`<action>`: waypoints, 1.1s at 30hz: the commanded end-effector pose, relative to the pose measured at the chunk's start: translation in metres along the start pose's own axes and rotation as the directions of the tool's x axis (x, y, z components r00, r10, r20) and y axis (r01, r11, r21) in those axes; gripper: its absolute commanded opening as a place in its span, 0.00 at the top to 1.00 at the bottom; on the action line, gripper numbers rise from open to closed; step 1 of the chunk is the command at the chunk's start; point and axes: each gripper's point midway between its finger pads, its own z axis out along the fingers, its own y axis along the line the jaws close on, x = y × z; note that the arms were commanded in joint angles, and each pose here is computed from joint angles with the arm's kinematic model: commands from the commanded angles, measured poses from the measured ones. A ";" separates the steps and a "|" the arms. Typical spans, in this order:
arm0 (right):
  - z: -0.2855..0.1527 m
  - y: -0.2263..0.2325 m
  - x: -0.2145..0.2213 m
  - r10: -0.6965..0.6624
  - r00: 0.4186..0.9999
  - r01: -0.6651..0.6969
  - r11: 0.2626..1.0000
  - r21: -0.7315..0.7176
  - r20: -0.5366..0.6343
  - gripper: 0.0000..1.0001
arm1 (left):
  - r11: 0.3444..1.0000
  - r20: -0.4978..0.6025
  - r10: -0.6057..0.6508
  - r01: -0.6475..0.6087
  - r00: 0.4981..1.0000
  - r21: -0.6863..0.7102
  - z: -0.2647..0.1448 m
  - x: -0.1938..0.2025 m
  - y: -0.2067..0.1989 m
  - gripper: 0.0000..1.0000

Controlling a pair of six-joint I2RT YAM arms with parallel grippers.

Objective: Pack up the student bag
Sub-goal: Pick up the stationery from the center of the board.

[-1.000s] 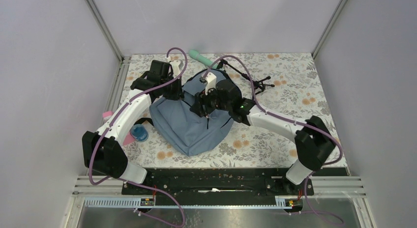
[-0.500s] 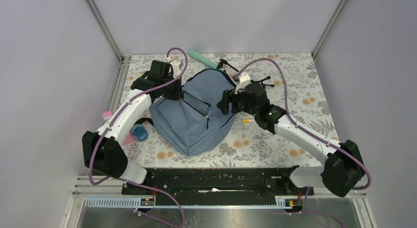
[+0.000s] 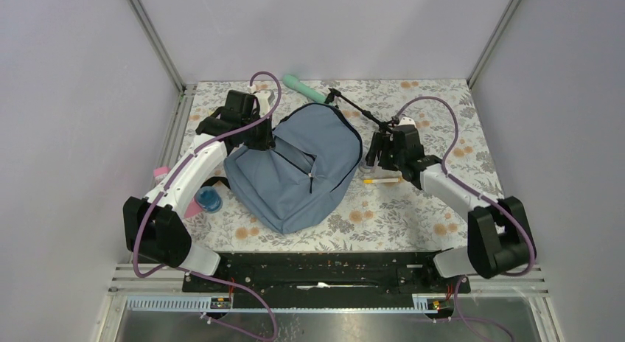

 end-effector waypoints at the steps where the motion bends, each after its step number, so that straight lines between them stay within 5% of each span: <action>1: 0.019 -0.008 0.002 0.033 0.999 -0.032 0.998 0.047 -0.028 0.13 | 1.000 0.110 0.031 -0.031 0.993 -0.007 -0.018 -0.025 -0.001 1.00; 17: 0.058 0.019 0.000 0.036 0.997 -0.037 0.999 -0.014 -0.064 0.13 | 1.000 0.106 0.030 -0.029 0.994 -0.005 -0.017 -0.025 0.000 1.00; 33: 0.054 -0.025 0.022 0.006 0.996 0.017 0.962 0.272 -0.084 0.27 | 0.999 0.117 0.032 -0.032 0.993 -0.005 -0.020 -0.027 0.000 1.00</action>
